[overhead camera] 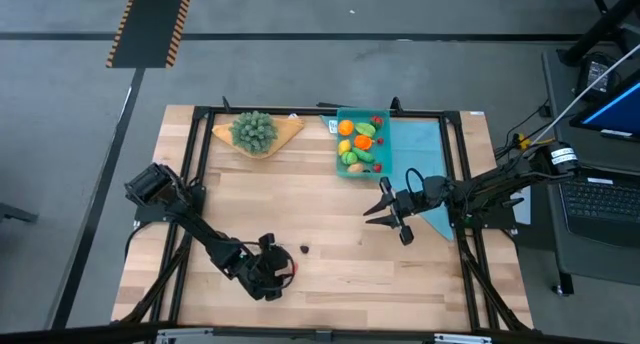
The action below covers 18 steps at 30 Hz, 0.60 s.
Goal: Pick and placing Produce into tupperware
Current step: Put the pink peach into the blue bin
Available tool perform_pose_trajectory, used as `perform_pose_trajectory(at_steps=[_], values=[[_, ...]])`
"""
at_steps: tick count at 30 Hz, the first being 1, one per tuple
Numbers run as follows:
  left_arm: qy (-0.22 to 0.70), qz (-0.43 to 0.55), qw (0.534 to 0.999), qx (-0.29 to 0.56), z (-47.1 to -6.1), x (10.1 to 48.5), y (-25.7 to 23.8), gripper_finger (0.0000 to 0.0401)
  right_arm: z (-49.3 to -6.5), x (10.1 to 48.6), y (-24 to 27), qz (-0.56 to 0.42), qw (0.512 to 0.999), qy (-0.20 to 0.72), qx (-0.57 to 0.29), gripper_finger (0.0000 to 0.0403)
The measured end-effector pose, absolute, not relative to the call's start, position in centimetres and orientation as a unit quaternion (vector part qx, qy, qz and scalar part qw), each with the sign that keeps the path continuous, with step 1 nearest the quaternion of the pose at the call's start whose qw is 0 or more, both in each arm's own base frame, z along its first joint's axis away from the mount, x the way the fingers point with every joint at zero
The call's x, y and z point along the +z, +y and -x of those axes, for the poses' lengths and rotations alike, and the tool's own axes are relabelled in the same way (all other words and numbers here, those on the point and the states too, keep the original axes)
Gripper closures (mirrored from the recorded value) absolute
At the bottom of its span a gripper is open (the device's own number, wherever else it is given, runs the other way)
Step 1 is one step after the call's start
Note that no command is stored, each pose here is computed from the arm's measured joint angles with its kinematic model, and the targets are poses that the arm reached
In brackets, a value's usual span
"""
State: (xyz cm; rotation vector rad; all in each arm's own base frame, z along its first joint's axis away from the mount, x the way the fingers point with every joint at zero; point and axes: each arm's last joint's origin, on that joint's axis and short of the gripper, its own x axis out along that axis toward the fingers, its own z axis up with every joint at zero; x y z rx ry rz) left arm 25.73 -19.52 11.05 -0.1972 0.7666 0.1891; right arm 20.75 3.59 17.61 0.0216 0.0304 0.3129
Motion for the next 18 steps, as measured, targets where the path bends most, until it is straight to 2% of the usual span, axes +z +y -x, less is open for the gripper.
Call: perform_pose_trajectory(at_steps=[12, 18], values=[[0.37, 0.104, 0.917, 0.103, -26.43, 10.66, -18.89, 0.0171, -20.75, 17.58, 3.59, -0.011, 0.988, 0.016, 0.156, 0.0308], [0.367, 0.105, 0.918, 0.105, -26.49, 10.66, -18.86, 0.0194, -20.75, 17.57, 3.59, -0.011, 0.988, 0.017, 0.156, 0.0308]])
